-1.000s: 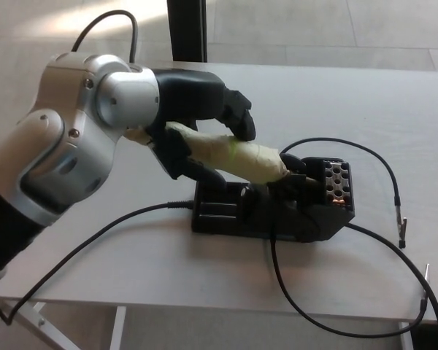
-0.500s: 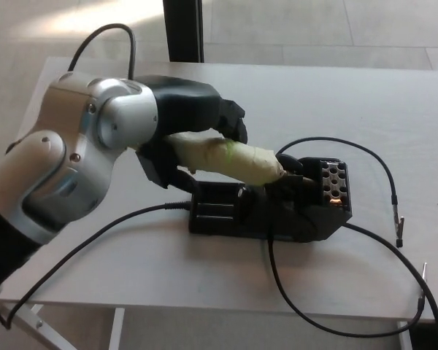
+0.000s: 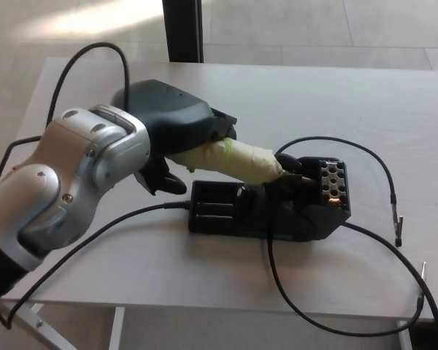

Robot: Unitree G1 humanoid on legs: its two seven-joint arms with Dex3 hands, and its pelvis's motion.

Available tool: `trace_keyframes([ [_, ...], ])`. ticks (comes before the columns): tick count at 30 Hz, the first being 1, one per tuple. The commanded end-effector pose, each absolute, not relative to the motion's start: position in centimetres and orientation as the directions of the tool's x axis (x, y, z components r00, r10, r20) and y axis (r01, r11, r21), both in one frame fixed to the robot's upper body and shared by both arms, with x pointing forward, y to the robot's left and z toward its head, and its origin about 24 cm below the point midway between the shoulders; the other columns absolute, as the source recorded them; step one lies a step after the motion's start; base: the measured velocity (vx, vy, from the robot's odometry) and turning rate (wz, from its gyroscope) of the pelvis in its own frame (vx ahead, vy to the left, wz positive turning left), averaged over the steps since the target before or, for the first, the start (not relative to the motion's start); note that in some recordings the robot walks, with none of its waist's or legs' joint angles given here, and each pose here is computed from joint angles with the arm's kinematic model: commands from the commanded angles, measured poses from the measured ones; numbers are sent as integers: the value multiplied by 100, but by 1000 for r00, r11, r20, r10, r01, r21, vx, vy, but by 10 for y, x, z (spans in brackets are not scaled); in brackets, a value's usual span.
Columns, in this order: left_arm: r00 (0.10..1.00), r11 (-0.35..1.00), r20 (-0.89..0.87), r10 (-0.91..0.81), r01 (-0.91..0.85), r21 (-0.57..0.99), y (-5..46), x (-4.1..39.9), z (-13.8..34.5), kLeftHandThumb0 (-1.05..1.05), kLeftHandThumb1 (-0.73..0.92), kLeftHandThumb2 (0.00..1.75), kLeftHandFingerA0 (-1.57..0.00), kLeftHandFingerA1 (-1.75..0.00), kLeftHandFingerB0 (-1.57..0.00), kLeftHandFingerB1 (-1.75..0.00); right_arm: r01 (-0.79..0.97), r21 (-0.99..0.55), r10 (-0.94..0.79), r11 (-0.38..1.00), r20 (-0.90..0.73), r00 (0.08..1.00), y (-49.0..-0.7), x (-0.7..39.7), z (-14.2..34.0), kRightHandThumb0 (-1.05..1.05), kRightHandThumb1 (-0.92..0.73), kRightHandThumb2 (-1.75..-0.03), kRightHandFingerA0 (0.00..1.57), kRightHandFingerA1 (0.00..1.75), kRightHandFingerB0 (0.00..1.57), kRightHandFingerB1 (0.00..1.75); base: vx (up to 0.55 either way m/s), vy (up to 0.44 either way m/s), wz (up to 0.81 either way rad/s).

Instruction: Use the left hand of the robot to grab the soldering gun kept on the middle of the table and pull it out of its base and keep it on the left side of the base

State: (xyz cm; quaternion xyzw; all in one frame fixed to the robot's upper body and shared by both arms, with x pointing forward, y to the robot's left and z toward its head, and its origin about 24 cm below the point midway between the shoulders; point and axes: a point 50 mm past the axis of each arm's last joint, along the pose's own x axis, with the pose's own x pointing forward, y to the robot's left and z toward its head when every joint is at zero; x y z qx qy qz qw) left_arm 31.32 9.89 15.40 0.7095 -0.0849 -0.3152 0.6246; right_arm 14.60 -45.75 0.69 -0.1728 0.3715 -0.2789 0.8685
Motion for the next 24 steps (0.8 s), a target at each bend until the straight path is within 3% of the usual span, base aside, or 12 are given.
trace_keyframes([
  [1,745,-186,-153,-649,40,982,114,307,132,-21,67,77,-97,-161,-78,-71,371,-530,-635,762,-504,586,-464,147,19,-105,-27,-128,122,106,47,129,0,0,0],
  [2,744,-164,-141,-653,43,985,114,308,132,-18,64,77,-96,-162,-84,-91,370,-528,-632,764,-503,589,-464,147,19,-105,-28,-128,123,105,46,128,0,0,0],
  [3,746,-166,-141,-651,41,985,114,308,132,-19,64,75,-99,-162,-85,-103,370,-528,-632,765,-503,589,-464,147,18,-105,-27,-128,123,104,46,127,0,0,0],
  [4,748,-169,-140,-649,37,985,114,308,132,-19,64,75,-99,-162,-85,-103,370,-528,-633,764,-503,588,-464,147,18,-105,-27,-128,123,104,46,127,0,0,0],
  [5,750,-142,-127,-649,45,989,114,308,133,-20,67,83,-92,-168,-82,-122,376,-521,-632,766,-506,587,-465,147,18,-105,-33,-129,130,98,47,124,0,0,0],
  [8,755,-105,-116,-646,63,992,114,309,134,-21,66,88,-95,-167,-82,-118,376,-520,-631,767,-506,588,-465,146,19,-105,-35,-131,130,98,49,124,0,0,0],
  [10,768,-28,-107,-631,115,993,116,311,135,-19,66,93,-97,-165,-82,-114,354,-530,-624,770,-514,589,-465,147,20,-104,-40,-132,122,95,56,121,0,0,0],
  [14,787,52,-118,-606,187,981,116,313,134,-20,70,83,-91,-175,-75,-132,354,-531,-624,770,-512,590,-465,146,20,-102,-39,-131,133,98,62,121,0,0,0],
  [15,796,129,-121,-593,242,962,117,313,133,-16,66,93,-86,-174,-69,-148,345,-540,-625,768,-514,587,-466,145,20,-105,-41,-132,127,91,61,120,0,0,0],
  [19,808,212,-135,-573,305,928,119,314,132,-8,70,99,-94,-172,-72,-144,339,-544,-625,767,-516,586,-466,144,19,-105,-40,-131,134,93,62,120,0,0,0],
  [21,815,244,-140,-562,325,914,121,315,132,-15,60,110,-84,-175,-70,-161,333,-547,-623,768,-517,587,-466,144,19,-105,-40,-132,134,93,64,119,0,0,0],
  [24,824,225,-166,-542,332,916,129,315,139,-18,62,107,-82,-175,-69,-163,334,-548,-624,767,-517,585,-465,146,18,-99,-38,-130,136,94,66,117,0,0,0],
])
